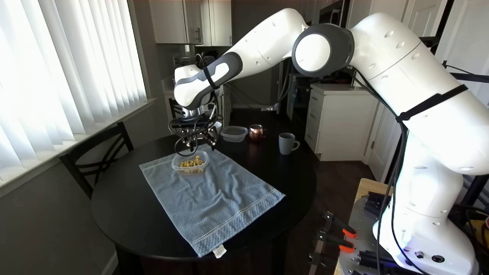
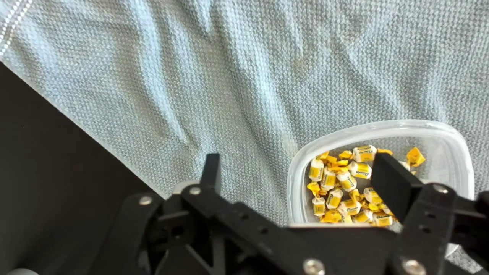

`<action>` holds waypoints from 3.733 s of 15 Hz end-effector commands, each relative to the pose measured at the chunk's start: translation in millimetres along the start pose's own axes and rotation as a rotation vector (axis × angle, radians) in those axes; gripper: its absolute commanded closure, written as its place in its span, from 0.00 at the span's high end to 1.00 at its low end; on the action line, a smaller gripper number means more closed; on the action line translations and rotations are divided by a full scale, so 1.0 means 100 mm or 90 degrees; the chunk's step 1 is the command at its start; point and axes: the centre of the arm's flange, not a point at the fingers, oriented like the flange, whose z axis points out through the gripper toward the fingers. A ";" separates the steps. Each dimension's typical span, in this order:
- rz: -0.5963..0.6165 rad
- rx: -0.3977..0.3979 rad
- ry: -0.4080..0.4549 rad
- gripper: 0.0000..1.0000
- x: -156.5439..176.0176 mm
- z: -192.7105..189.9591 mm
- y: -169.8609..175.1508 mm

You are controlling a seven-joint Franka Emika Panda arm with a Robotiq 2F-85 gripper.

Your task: Pour the contents from the clear bowl onto the blue towel.

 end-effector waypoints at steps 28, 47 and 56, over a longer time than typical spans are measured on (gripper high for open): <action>-0.097 0.015 -0.066 1.00 0.94 1.11 -0.38; -0.051 0.033 -0.058 0.03 1.19 0.98 -0.27; -0.098 0.029 0.163 0.03 1.15 -0.11 -0.25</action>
